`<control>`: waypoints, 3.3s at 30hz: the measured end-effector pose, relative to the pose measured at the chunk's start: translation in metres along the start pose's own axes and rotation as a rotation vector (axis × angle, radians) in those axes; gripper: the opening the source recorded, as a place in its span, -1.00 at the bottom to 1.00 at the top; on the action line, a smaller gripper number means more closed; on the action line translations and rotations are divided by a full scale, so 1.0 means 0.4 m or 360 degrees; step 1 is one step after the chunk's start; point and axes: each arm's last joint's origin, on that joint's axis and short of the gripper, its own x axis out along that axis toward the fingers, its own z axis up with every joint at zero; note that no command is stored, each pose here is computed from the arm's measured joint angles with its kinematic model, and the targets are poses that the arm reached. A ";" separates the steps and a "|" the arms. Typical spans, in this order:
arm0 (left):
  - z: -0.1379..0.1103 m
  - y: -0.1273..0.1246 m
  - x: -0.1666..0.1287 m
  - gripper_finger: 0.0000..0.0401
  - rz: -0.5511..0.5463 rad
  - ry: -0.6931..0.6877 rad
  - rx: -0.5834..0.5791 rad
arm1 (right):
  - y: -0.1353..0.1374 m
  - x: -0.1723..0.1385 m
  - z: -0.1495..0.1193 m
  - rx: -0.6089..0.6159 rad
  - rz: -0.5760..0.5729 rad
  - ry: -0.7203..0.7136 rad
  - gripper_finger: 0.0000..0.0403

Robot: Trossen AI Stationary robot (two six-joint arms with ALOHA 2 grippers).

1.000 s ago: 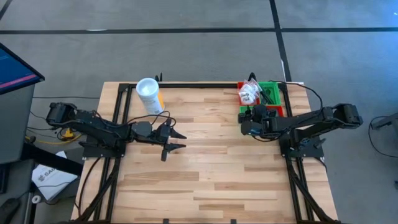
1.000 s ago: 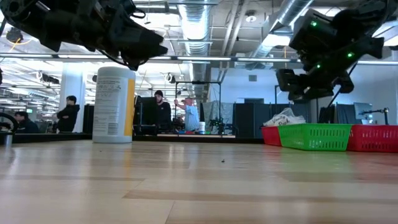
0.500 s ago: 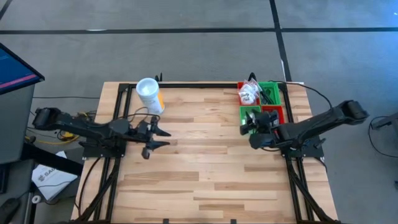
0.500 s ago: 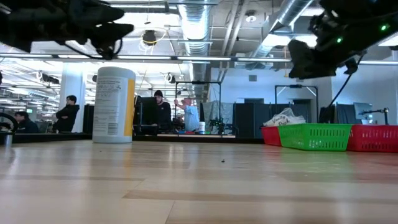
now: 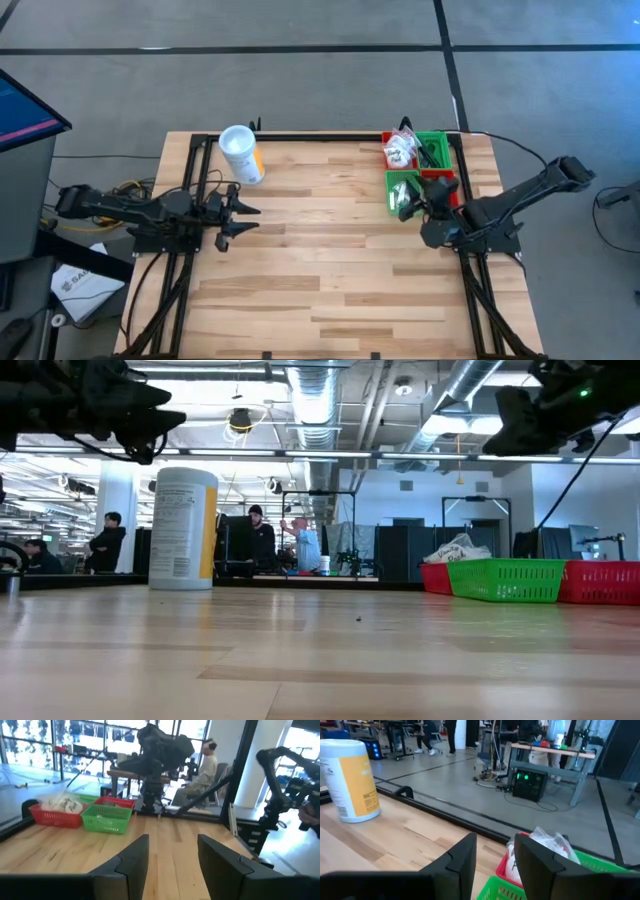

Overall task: Pick & Place Travel size toiletries
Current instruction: Return to Home Position

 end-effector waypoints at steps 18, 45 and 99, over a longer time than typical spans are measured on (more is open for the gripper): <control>0.007 0.007 -0.062 -0.21 0.0039 -0.0037 0.0053 | -0.074 -0.095 -0.040 0.0095 0.0297 -0.0214 -0.39; 0.003 0.011 -0.085 -0.21 0.0077 -0.0037 0.0035 | -0.199 -0.065 -0.126 0.0251 0.0360 -0.0200 -0.39; 0.010 0.012 -0.080 -0.21 0.0133 -0.0076 -0.0014 | 0.054 -0.370 0.201 -0.0049 0.0977 -0.0252 -1.00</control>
